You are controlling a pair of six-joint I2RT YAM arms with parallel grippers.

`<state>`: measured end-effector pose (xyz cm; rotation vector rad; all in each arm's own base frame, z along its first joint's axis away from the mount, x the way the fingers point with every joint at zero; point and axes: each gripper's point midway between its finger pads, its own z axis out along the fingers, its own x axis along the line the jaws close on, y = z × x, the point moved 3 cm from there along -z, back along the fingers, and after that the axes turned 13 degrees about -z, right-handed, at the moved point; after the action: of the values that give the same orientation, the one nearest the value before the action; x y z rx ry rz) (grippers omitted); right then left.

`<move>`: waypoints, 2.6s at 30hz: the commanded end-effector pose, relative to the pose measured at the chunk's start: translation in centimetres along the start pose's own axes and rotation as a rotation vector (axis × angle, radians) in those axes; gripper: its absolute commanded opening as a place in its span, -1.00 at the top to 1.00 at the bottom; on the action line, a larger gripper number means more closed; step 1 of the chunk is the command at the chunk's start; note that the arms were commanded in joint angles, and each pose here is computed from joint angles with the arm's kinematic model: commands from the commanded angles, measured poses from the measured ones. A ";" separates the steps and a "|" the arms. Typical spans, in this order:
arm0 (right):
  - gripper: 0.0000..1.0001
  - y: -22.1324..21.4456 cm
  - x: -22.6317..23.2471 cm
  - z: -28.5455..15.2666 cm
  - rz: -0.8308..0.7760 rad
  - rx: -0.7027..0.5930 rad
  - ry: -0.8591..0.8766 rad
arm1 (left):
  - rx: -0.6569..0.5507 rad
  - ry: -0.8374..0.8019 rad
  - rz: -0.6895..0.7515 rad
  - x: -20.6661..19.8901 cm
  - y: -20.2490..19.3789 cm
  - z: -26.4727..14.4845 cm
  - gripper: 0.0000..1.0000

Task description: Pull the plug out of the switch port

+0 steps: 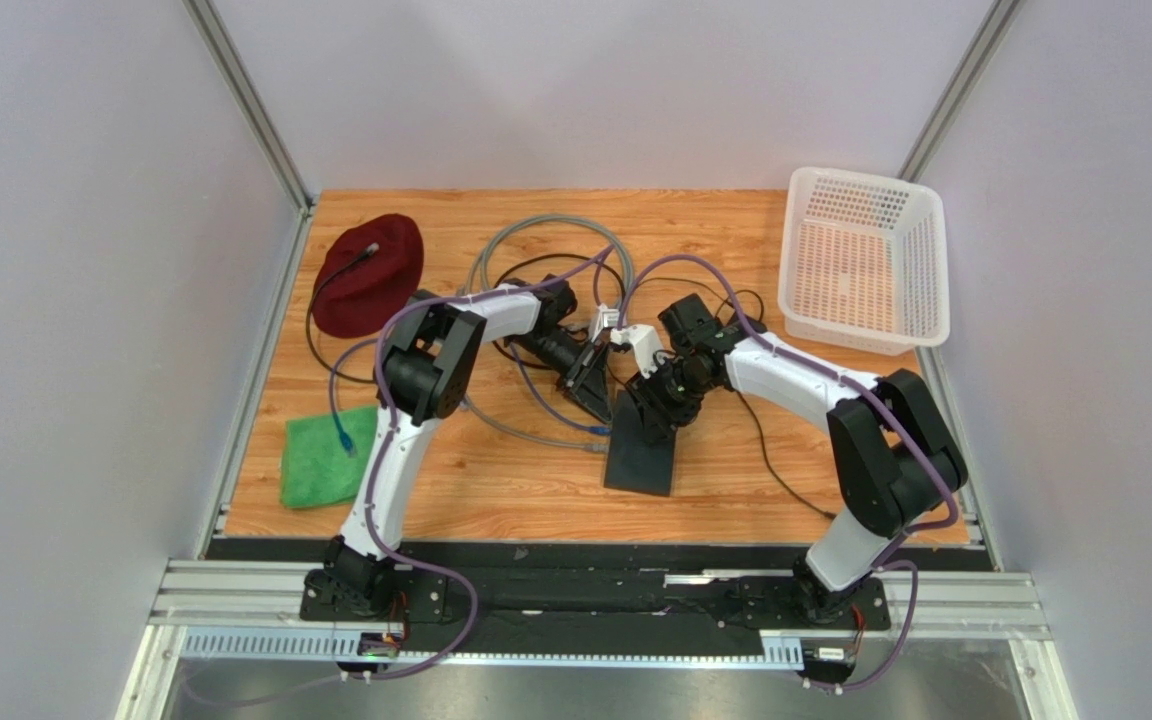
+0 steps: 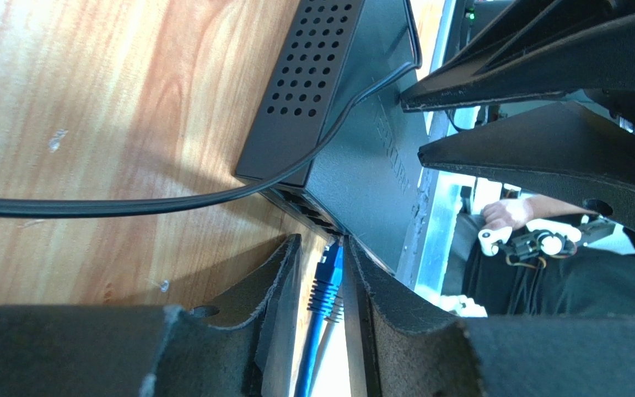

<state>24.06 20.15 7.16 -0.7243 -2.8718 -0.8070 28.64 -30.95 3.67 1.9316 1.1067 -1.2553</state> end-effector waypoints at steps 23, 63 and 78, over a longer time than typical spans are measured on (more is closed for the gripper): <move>0.16 -0.8 0.6 0.6 0.014 -0.010 -0.001 | 0.041 0.154 0.013 1.6 -1.7 1.2 0.54; 0.14 -1.0 0.3 0.7 0.017 -0.016 -0.028 | 0.155 0.017 0.094 0.0 -4.3 -0.3 1.00; 0.13 -1.4 -0.1 0.8 0.003 -0.013 -0.042 | 0.074 -0.034 0.062 -0.5 -2.1 -3.5 1.00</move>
<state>23.98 20.89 7.16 -0.7407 -2.8580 -0.9124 26.82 -27.87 4.19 1.9876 1.0045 -1.3363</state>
